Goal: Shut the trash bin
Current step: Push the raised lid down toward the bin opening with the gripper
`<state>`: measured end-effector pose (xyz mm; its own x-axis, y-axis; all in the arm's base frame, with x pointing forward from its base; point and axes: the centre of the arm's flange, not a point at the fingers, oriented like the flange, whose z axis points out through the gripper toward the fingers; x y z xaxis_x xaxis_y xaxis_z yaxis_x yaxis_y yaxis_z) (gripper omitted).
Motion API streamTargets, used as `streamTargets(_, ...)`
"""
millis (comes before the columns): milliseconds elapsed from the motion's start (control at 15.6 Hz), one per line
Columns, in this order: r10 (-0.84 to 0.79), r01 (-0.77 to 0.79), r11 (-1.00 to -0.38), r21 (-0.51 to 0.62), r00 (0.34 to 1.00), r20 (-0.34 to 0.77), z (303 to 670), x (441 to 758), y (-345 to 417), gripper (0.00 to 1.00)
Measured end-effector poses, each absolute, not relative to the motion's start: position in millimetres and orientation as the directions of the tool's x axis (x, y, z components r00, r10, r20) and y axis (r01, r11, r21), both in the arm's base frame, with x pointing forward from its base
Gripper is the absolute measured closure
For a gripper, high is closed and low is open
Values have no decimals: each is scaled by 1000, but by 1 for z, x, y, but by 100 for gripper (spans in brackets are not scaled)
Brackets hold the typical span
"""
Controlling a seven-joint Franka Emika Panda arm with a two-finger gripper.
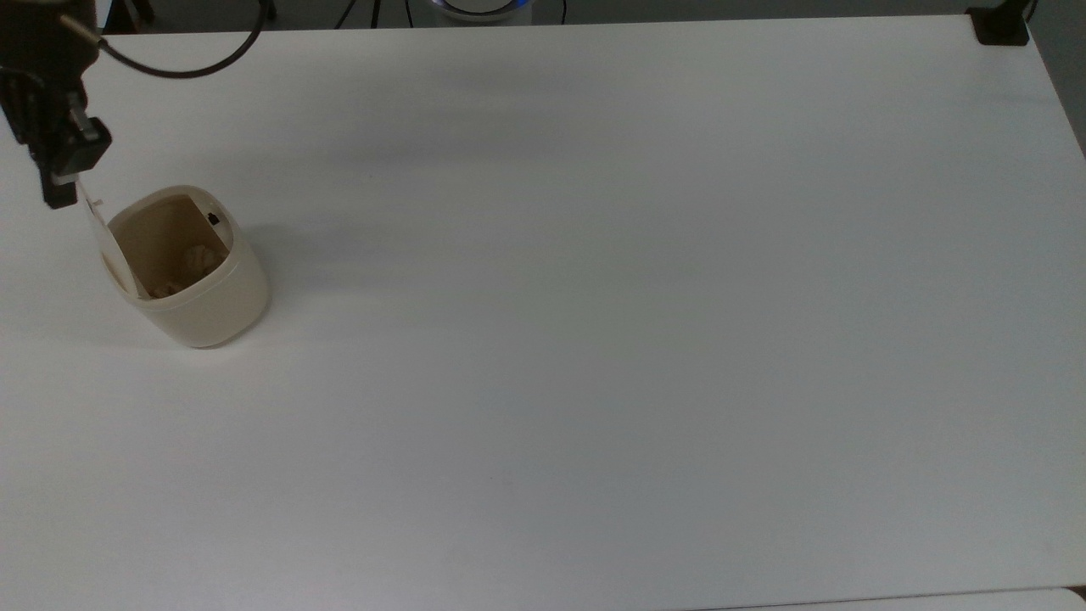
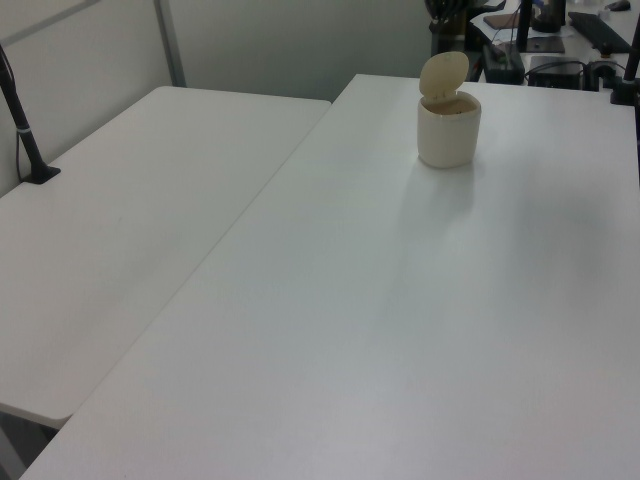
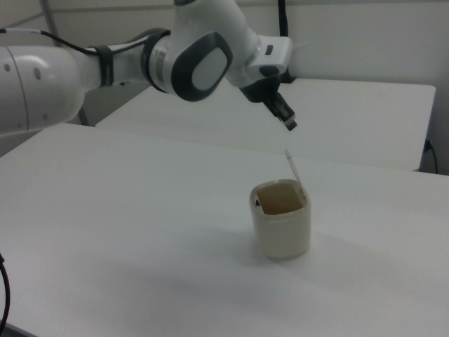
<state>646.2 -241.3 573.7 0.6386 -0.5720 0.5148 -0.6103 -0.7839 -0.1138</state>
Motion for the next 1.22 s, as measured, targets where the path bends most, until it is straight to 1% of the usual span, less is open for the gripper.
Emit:
streamTargets(128, -581, -626, -771, -114, 619, 528, 567, 648, -251, 99)
streamTargets(449, -582, -631, -770, -100, 628, 517, 556, 650, -256, 99)
streamTargets(642, -577, -622, -780, -64, 676, 458, 536, 648, -255, 99)
streamTargets(834, -560, -599, -801, -25, 732, 388, 523, 645, -253, 99)
streamTargets(1219, -533, -560, -828, 12, 794, 292, 508, 640, -245, 99)
